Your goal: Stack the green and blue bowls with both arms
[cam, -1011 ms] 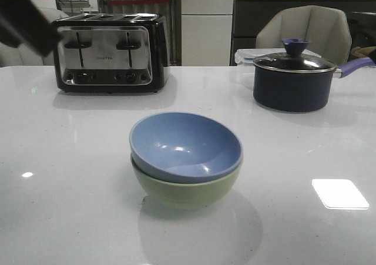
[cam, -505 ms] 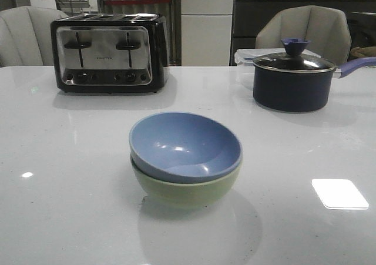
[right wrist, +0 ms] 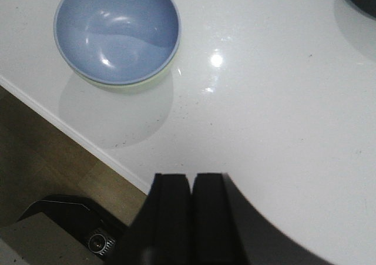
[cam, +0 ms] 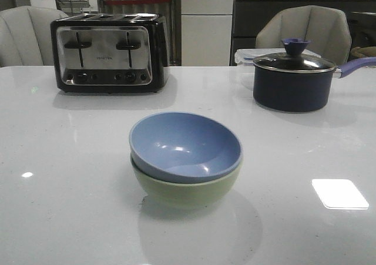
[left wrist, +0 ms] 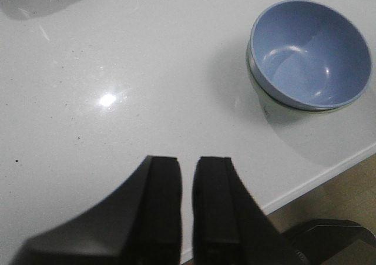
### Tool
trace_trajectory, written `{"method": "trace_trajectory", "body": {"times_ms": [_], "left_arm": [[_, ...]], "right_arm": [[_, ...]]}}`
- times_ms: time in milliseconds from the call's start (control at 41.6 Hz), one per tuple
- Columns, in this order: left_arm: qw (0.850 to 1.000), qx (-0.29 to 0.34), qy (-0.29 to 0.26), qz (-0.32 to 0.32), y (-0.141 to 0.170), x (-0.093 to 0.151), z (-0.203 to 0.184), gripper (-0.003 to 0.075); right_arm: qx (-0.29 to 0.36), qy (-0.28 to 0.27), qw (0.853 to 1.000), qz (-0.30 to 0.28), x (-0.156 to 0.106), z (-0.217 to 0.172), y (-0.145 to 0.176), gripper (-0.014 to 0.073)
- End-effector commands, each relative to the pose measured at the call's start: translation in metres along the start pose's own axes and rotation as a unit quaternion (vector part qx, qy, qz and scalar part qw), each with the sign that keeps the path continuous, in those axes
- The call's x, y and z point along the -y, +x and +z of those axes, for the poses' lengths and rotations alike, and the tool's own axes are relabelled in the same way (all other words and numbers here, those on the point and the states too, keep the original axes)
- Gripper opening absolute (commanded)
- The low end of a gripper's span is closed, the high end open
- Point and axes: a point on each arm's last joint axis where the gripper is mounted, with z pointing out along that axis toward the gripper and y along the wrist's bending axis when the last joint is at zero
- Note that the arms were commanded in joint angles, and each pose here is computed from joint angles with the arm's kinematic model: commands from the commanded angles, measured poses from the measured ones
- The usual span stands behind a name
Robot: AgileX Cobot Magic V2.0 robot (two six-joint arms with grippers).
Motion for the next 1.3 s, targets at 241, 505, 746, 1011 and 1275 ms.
{"method": "trace_trajectory", "body": {"times_ms": [241,505,746,1011,1275], "left_arm": [[0.999,0.050,0.000,-0.001,-0.012,0.000,-0.009,0.0096],[0.999,0.050,0.000,-0.001,-0.012,0.000,-0.009,0.0094],[0.997,0.078,-0.009,-0.014,-0.005,-0.004,-0.023,0.0093],[0.959,0.250,-0.092,-0.098,0.047,-0.022,-0.050,0.0094],[0.897,0.380,-0.194,-0.112,0.126,-0.018,-0.034,0.0094]], "right_arm": [[0.039,0.009,0.999,0.000,0.002,-0.007,-0.011,0.0057],[0.038,0.009,0.999,0.000,0.002,-0.007,-0.011,0.0057],[0.038,0.009,0.999,0.000,0.002,-0.007,-0.010,0.0057],[0.037,0.009,0.999,0.000,0.001,-0.007,-0.010,0.0057],[0.037,0.009,0.999,0.000,0.001,-0.007,-0.010,0.0057]]}}
